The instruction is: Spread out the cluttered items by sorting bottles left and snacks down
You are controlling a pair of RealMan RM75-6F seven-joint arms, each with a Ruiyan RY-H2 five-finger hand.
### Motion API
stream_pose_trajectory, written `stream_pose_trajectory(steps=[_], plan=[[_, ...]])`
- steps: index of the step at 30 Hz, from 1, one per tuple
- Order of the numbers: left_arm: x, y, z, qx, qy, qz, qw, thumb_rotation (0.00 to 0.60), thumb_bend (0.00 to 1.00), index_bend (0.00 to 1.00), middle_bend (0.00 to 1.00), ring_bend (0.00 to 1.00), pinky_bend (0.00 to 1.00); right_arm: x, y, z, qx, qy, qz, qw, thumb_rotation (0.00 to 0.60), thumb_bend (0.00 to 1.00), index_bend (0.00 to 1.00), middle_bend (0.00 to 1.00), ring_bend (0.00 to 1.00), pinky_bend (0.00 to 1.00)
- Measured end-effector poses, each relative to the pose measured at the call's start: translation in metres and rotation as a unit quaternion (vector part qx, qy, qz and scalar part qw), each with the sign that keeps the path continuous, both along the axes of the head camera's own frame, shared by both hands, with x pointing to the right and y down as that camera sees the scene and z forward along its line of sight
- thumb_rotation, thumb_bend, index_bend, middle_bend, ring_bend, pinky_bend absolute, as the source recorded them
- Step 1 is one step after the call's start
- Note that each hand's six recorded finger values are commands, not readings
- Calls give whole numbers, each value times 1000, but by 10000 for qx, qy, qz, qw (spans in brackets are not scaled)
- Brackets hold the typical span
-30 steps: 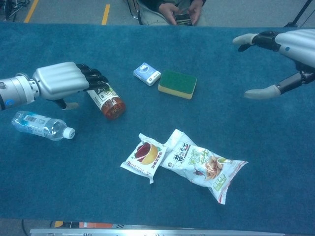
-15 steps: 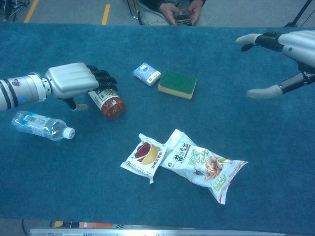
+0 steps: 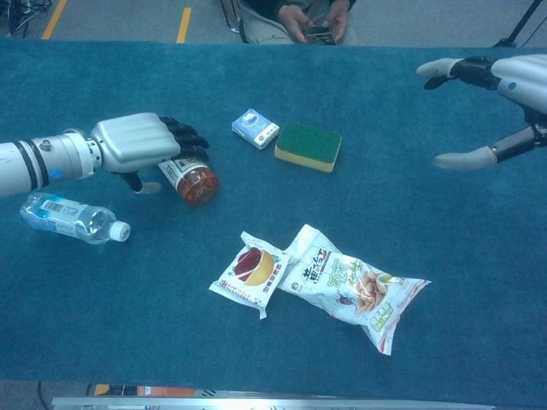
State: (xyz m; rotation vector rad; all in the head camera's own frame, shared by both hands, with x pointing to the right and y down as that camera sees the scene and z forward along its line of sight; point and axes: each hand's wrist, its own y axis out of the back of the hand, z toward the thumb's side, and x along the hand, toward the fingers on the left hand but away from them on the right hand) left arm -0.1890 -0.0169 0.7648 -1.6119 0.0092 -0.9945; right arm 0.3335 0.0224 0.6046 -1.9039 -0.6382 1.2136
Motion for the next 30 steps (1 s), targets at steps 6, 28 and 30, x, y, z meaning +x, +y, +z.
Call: stream_pose_trajectory(steps=[6, 28, 30], plan=[[-6, 1, 4, -3, -30, -98, 9999, 600, 300, 390, 268, 219, 311, 0, 0, -2, -8, -50, 18, 10000, 269, 44, 0, 179, 83, 137], [-61, 7, -16, 157, -201, -761, 9968, 600, 301, 482, 439, 367, 535, -6, 2, -4, -8, -150, -46, 9999, 268, 44, 0, 179, 84, 137], [-65, 10, -17, 144, -244, -779, 9966, 600, 301, 482, 439, 366, 535, -6, 3, -4, -14, -150, -48, 9999, 267, 43, 0, 179, 84, 138]])
